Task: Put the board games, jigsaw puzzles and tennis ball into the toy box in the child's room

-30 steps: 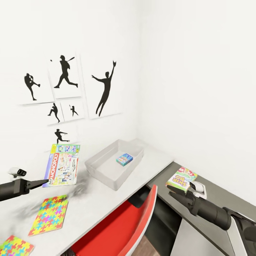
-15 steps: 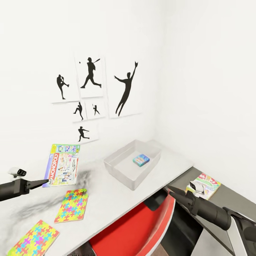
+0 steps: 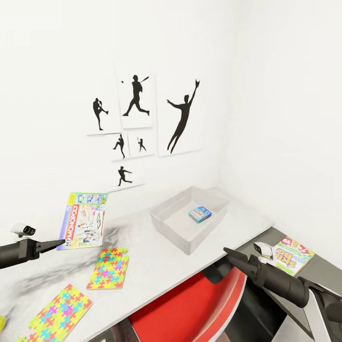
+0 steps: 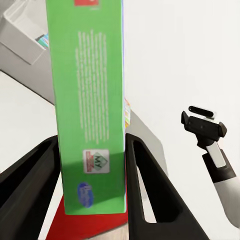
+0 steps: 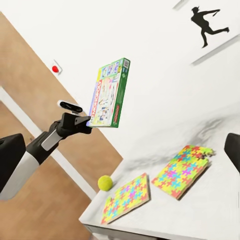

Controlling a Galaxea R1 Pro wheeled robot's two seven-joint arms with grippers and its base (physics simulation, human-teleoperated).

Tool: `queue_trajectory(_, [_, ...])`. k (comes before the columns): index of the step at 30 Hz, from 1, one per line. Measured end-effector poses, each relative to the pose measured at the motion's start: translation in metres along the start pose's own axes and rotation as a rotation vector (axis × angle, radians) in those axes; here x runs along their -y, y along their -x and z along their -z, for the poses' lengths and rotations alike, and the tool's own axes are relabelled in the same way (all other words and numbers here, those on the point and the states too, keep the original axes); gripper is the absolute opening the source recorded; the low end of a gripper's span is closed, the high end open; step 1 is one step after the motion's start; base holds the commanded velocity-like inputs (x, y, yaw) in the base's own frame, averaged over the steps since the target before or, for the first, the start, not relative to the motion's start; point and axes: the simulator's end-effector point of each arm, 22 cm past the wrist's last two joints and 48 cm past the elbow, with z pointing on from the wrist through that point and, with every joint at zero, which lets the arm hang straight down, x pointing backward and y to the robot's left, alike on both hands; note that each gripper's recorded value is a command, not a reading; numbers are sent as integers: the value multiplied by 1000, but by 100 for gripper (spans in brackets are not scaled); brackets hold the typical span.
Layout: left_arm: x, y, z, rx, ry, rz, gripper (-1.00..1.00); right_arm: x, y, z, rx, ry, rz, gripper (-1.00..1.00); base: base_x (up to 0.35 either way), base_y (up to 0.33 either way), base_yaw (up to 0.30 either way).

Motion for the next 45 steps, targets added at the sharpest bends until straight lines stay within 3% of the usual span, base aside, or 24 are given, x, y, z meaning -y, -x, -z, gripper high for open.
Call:
queue_trajectory(13, [-6, -3, -2, -7, 5, 12, -100, 5, -2, 1, -4, -8, -10, 100, 152, -78, 13])
queue_trajectory(26, [-8, -4, -2, -8, 5, 17, -100, 7, -4, 1, -6, -6, -14, 100, 52, -64, 197])
queue_trajectory(45, [-5, -2, -1, -4, 3, 10, -100, 3, -2, 1, -3, 1, -7, 100, 86, -57, 9])
